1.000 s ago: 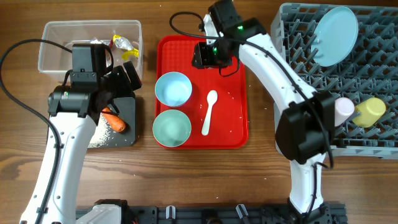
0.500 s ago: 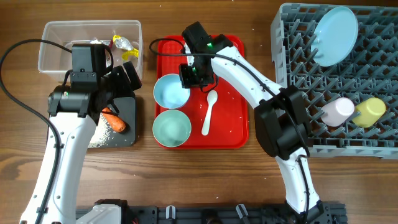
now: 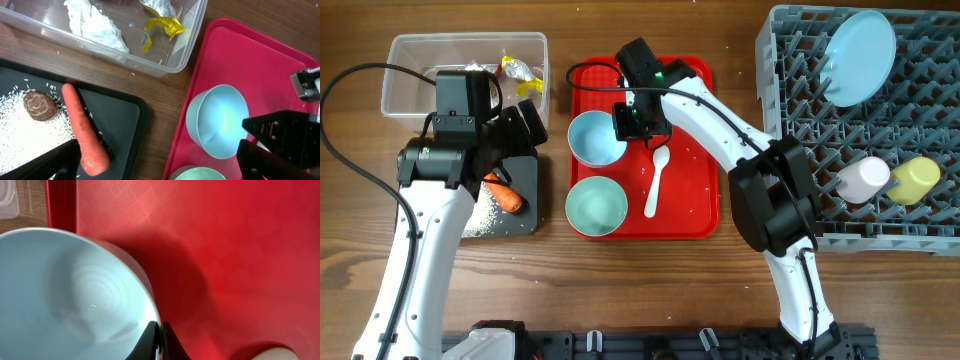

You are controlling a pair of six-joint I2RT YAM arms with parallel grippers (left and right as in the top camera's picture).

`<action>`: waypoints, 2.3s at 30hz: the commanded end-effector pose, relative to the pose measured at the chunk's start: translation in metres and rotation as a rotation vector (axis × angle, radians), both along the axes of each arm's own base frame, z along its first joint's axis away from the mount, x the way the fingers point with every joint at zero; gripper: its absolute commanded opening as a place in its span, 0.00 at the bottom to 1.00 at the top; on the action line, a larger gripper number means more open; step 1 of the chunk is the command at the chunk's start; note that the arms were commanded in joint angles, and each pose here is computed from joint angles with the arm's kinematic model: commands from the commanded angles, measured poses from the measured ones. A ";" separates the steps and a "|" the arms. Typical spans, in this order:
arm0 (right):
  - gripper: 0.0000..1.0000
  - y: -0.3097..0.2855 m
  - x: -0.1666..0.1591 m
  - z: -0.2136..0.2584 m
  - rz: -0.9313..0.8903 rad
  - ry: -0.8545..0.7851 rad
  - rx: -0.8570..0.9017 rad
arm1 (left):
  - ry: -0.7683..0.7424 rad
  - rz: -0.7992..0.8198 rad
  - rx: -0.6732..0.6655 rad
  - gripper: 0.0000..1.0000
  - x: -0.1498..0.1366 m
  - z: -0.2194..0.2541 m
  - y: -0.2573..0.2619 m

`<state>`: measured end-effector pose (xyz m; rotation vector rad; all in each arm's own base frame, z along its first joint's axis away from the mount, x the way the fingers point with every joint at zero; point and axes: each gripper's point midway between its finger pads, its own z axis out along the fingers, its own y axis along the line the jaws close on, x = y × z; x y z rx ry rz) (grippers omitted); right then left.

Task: Sort waste into correct bins and load items into the dishwasher rack
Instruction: 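Grasp the light-blue bowl on the red tray with right gripper, then carry the light-blue bowl to the dish rack and stand it upright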

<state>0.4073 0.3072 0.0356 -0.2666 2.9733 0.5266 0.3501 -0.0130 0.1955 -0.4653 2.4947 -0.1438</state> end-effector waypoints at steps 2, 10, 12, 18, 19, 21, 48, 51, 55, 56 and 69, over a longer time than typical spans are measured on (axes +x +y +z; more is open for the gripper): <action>0.04 -0.005 -0.003 -0.021 -0.011 0.030 -0.024 | -0.009 0.012 -0.006 1.00 -0.002 0.003 0.002; 0.04 -0.032 0.027 0.035 -0.059 -0.090 0.009 | -0.009 0.012 -0.006 1.00 -0.002 0.003 0.002; 0.04 -0.065 0.041 0.068 -0.115 -0.170 -0.034 | -0.009 0.012 -0.006 1.00 -0.002 0.003 0.002; 0.04 -0.178 0.057 0.140 -0.304 -0.374 -0.327 | -0.009 0.012 -0.006 1.00 -0.002 0.003 0.002; 0.04 -0.199 0.058 0.153 -0.347 -0.410 -0.388 | -0.009 0.012 -0.006 1.00 -0.002 0.003 0.002; 0.04 -0.259 0.054 0.197 -0.483 -0.522 -0.581 | -0.009 0.012 -0.008 1.00 -0.002 0.003 0.002; 0.04 -0.362 0.123 0.224 -0.082 -0.471 -1.694 | -0.008 0.008 -0.013 1.00 -0.002 0.003 0.001; 0.04 -0.360 0.124 0.199 -0.008 -0.459 -1.665 | -0.009 0.008 -0.013 1.00 -0.002 0.003 0.001; 0.04 -0.360 0.123 0.179 0.019 -0.455 -1.651 | -0.009 0.008 -0.013 1.00 -0.002 0.003 0.001; 0.04 -0.359 0.126 0.177 0.012 -0.474 -1.639 | -0.008 0.008 -0.012 1.00 -0.002 0.003 0.001; 0.05 -0.361 0.139 0.156 0.070 -0.447 -1.669 | -0.009 0.008 -0.013 1.00 -0.002 0.003 0.001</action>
